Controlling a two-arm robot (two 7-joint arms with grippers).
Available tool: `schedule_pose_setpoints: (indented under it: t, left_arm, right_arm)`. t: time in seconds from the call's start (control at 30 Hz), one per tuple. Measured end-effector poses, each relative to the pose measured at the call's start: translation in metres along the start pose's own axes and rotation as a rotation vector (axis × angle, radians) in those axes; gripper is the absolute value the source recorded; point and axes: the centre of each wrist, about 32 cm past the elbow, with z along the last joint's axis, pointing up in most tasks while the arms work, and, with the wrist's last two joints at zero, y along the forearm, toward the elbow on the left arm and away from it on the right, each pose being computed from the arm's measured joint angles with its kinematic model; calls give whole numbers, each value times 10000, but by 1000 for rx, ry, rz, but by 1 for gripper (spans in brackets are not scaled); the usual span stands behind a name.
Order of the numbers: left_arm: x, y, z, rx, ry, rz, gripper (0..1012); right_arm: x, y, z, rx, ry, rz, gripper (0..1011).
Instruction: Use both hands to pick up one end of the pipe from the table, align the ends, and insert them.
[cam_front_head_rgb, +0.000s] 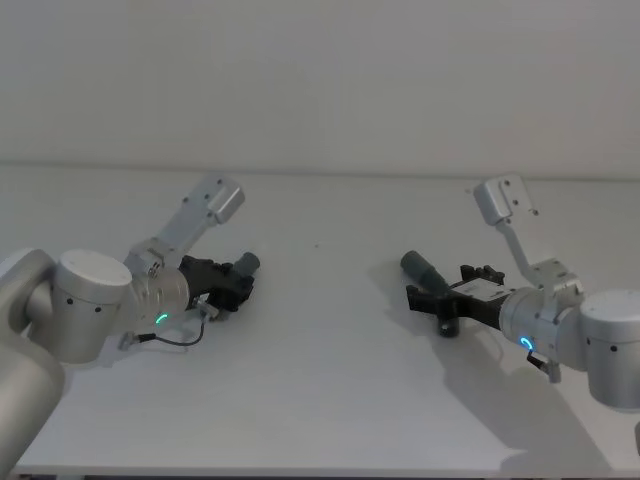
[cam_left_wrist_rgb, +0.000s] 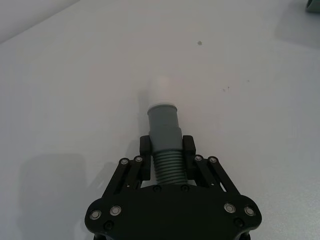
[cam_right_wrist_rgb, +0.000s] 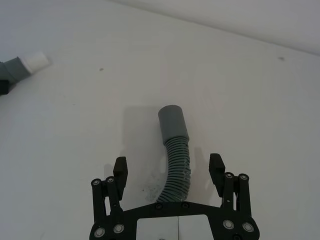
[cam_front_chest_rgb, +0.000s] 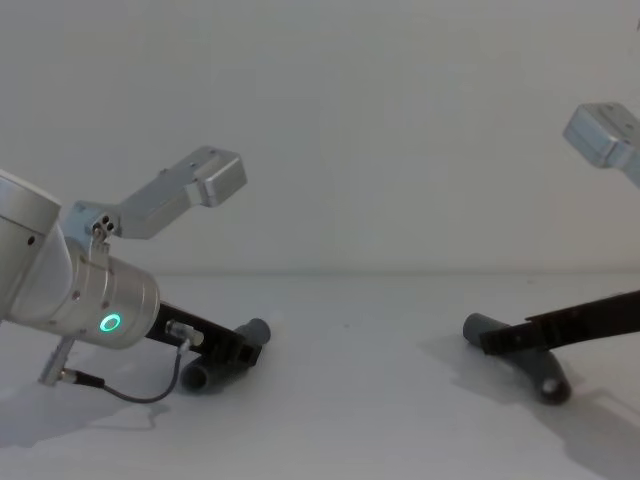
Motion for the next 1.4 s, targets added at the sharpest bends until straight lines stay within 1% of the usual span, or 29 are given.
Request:
schedule_pose_setpoints:
  t: [0.37, 0.63, 1.13, 1.3, 1.4]
  left_arm:
    - [0, 0, 0, 0, 0, 0, 366]
    - [0, 0, 0, 0, 0, 0, 366]
    - [0, 0, 0, 0, 0, 0, 366]
    - [0, 0, 0, 0, 0, 0, 366]
    - [0, 0, 0, 0, 0, 0, 366]
  right_arm:
    - [-5, 65, 7, -23, -6, 16, 1001]
    - [-6, 104, -11, -39, -11, 25, 1001]
    - [2, 130, -46, -46, -16, 25, 998]
    - [4, 134, -53, -47, -16, 25, 909]
    - [5, 135, -55, -47, -17, 25, 823]
